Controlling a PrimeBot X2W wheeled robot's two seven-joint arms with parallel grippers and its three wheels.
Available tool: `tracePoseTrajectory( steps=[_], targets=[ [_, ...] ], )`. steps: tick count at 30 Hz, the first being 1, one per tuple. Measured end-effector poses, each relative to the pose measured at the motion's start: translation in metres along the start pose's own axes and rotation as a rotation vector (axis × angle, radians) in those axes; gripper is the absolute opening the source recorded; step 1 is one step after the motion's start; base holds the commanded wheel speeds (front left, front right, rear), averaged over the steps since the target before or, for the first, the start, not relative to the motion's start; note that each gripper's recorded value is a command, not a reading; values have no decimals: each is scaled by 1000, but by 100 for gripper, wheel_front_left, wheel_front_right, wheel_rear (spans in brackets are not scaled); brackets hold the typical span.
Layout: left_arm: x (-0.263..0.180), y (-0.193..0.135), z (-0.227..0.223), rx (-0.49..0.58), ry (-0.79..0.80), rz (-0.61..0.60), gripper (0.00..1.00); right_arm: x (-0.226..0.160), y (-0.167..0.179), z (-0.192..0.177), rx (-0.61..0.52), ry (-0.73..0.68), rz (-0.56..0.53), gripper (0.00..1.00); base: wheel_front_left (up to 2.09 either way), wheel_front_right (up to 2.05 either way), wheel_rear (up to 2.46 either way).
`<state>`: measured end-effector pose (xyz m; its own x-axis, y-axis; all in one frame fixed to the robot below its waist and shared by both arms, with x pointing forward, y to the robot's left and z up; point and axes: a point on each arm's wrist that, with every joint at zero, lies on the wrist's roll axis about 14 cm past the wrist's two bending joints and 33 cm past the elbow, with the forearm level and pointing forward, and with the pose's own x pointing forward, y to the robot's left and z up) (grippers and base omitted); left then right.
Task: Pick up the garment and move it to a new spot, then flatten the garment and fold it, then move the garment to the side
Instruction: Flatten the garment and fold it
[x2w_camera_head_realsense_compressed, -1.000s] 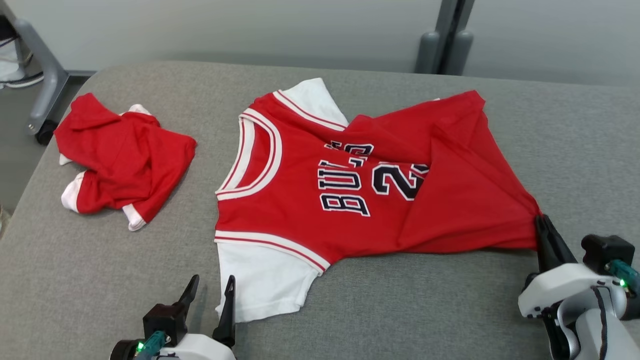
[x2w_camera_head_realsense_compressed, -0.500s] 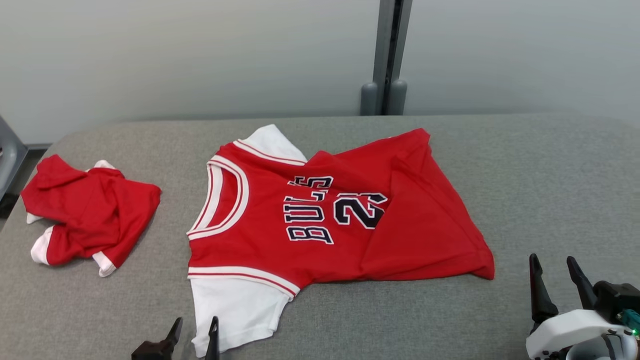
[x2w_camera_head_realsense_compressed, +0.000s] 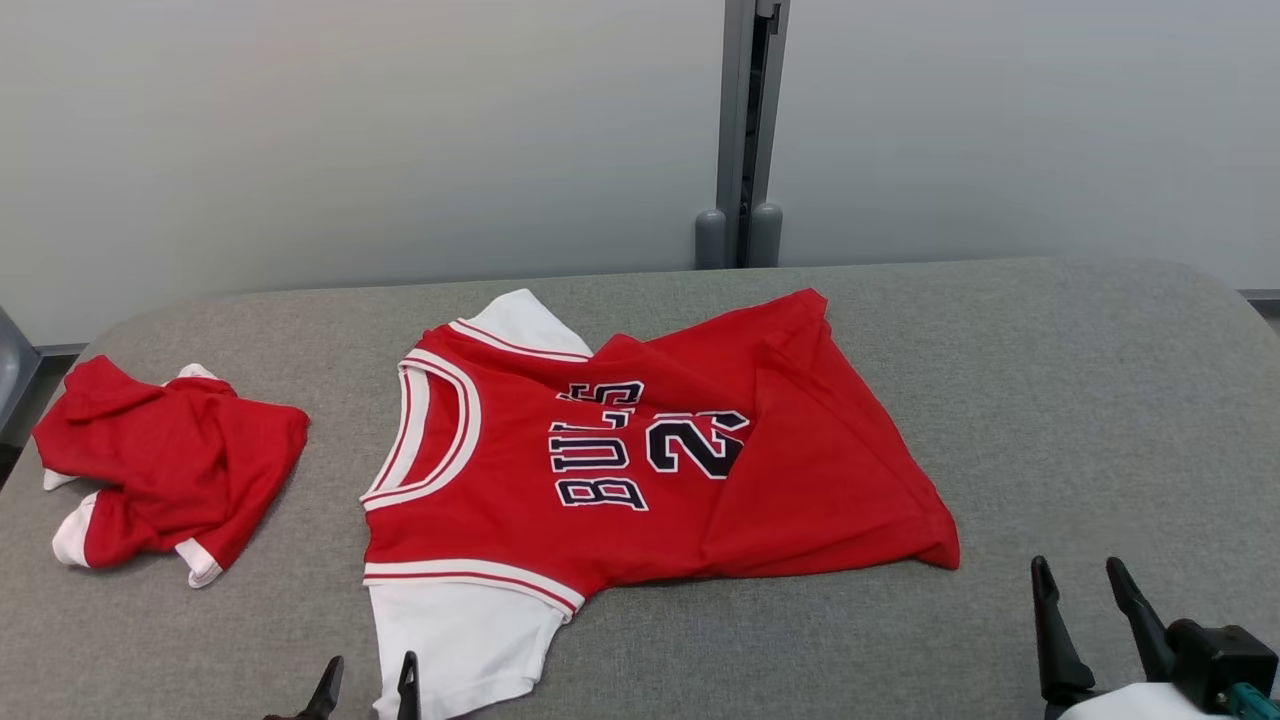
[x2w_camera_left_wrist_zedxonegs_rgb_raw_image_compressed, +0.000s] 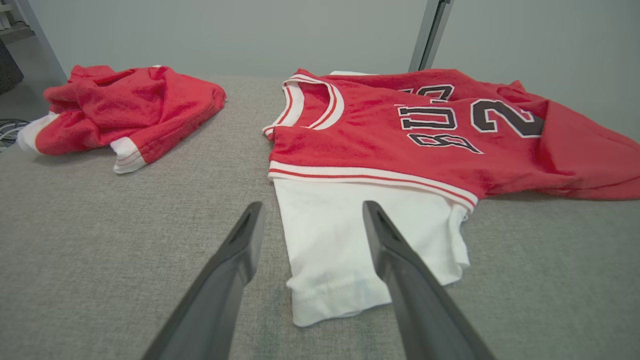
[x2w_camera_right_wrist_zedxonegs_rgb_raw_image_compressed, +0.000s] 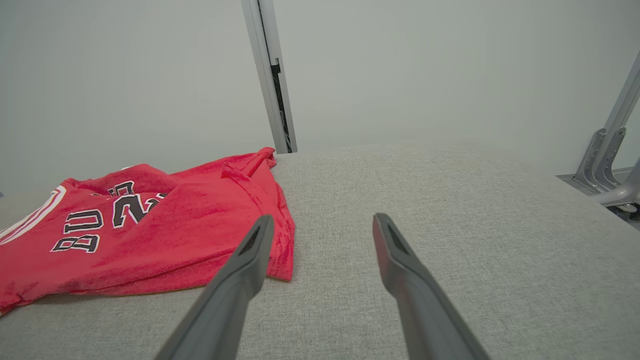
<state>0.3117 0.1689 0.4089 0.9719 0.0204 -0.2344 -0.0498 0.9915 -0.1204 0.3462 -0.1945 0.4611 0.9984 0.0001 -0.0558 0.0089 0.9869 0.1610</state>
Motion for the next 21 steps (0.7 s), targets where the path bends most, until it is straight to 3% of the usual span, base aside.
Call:
tracePoseTrajectory(
  steps=[14,21],
  targets=[
    [-4,-11,45,41,-156,-35,100,-13,32,8,-16,-36,99,100,0,0,0],
    [-6,-13,42,45,-148,-40,100,-15,36,7,-14,-32,111,100,0,0,0]
  ],
)
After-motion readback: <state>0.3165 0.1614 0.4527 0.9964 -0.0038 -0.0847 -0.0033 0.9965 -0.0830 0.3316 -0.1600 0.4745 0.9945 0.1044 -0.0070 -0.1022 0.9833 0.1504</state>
